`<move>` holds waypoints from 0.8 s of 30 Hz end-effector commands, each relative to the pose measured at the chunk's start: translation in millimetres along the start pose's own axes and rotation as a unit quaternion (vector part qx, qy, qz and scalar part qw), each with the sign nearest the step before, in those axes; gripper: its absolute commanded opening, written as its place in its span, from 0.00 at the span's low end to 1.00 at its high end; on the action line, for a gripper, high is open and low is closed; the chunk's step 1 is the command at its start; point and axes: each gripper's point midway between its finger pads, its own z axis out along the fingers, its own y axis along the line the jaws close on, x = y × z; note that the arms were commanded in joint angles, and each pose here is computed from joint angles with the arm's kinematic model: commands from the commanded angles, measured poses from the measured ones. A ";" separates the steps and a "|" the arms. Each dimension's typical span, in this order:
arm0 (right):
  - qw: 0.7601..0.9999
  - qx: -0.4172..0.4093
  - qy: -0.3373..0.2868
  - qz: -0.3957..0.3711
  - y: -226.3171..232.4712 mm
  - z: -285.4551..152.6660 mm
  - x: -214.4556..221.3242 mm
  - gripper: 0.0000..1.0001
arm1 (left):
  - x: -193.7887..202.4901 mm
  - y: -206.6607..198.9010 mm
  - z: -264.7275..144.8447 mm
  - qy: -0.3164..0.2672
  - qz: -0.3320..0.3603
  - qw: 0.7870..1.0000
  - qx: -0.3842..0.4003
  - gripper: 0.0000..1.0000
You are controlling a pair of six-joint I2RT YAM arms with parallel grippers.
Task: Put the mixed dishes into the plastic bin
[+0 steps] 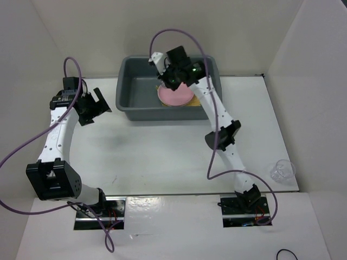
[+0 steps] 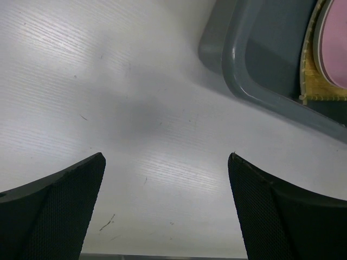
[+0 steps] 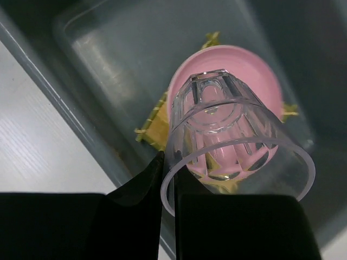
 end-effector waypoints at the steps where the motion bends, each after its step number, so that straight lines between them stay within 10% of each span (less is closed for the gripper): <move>1: 0.998 -0.029 -0.042 -0.030 42.3 9.4 -30.8 0.00 | -10.6 1.3 -15.8 -0.026 0.017 1.000 -0.003 1.00; 24: 0.985 -0.076 0.047 -0.144 133.9 175.2 50.6 0.19 | 2.9 21.1 -2.4 0.003 0.009 0.999 -0.034 1.00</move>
